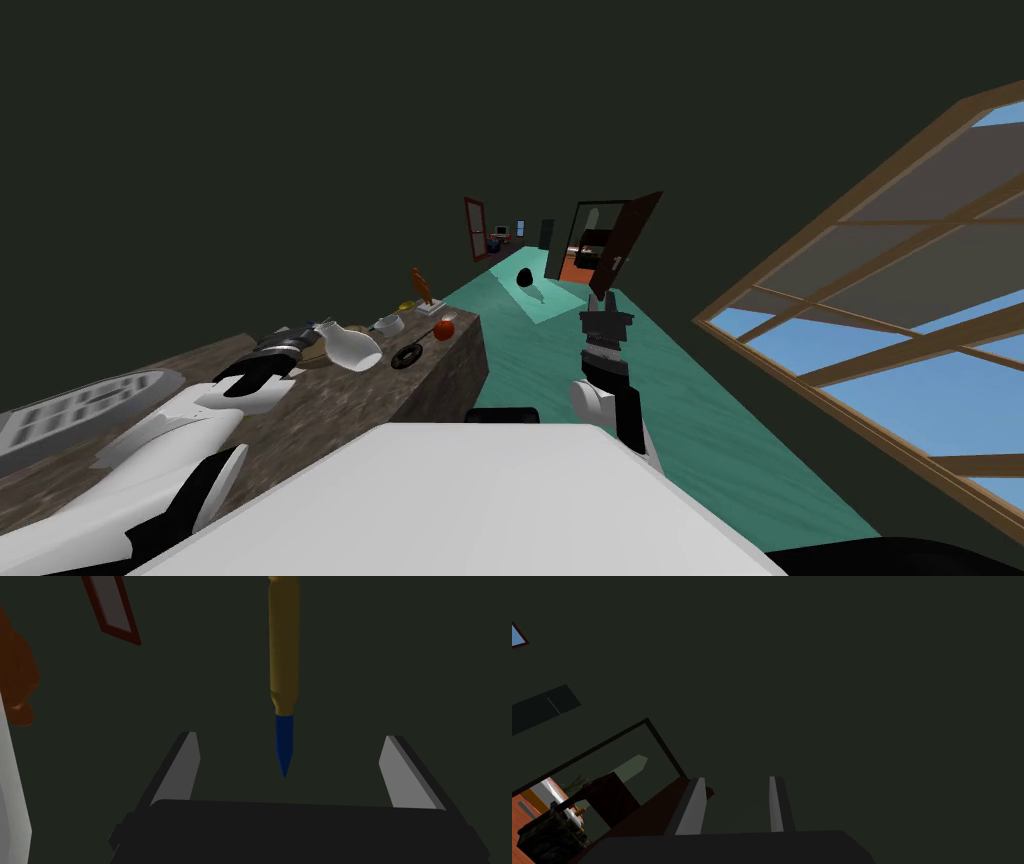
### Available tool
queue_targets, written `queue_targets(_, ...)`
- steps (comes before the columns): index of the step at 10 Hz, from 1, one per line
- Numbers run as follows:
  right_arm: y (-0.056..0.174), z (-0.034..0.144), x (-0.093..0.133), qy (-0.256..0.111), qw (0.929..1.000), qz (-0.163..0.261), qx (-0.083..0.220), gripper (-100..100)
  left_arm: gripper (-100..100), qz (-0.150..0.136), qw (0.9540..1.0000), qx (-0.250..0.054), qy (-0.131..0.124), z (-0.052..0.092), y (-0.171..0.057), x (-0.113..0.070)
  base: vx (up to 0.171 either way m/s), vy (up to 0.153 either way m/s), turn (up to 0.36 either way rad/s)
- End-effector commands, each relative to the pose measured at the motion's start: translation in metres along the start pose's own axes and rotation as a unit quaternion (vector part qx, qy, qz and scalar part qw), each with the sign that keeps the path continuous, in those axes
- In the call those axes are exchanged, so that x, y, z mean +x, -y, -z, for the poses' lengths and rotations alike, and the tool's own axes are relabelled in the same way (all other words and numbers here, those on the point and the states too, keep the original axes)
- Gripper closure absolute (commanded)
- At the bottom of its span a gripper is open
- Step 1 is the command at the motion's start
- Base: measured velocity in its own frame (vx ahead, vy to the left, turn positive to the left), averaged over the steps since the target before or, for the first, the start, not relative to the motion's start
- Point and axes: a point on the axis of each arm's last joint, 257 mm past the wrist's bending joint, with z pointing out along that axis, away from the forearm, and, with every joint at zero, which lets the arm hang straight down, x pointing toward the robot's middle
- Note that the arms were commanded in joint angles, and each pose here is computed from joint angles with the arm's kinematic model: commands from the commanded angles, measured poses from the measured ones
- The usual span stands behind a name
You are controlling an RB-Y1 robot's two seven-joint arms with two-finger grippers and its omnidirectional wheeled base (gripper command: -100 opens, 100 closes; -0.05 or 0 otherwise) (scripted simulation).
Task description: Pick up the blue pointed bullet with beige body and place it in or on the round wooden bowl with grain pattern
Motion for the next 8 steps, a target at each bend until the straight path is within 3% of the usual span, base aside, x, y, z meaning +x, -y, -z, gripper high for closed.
queue_targets(1, 0.0, 0.0, 0.0, 0.0, 1.0, 0.0, 0.0, 0, -100, 0.0, 1.0, -0.006, 0.003, -0.007, -0.007, -0.017, -0.095, -0.056, -0.104)
queue_targets(8, 0.0, 0.0, 0.0, 0.0, 1.0, 0.0, 0.0, 0, -100, -0.004, 0.9993, -0.031, 0.022, -0.027, -0.037, -0.087, -0.071, -0.052, -0.077)
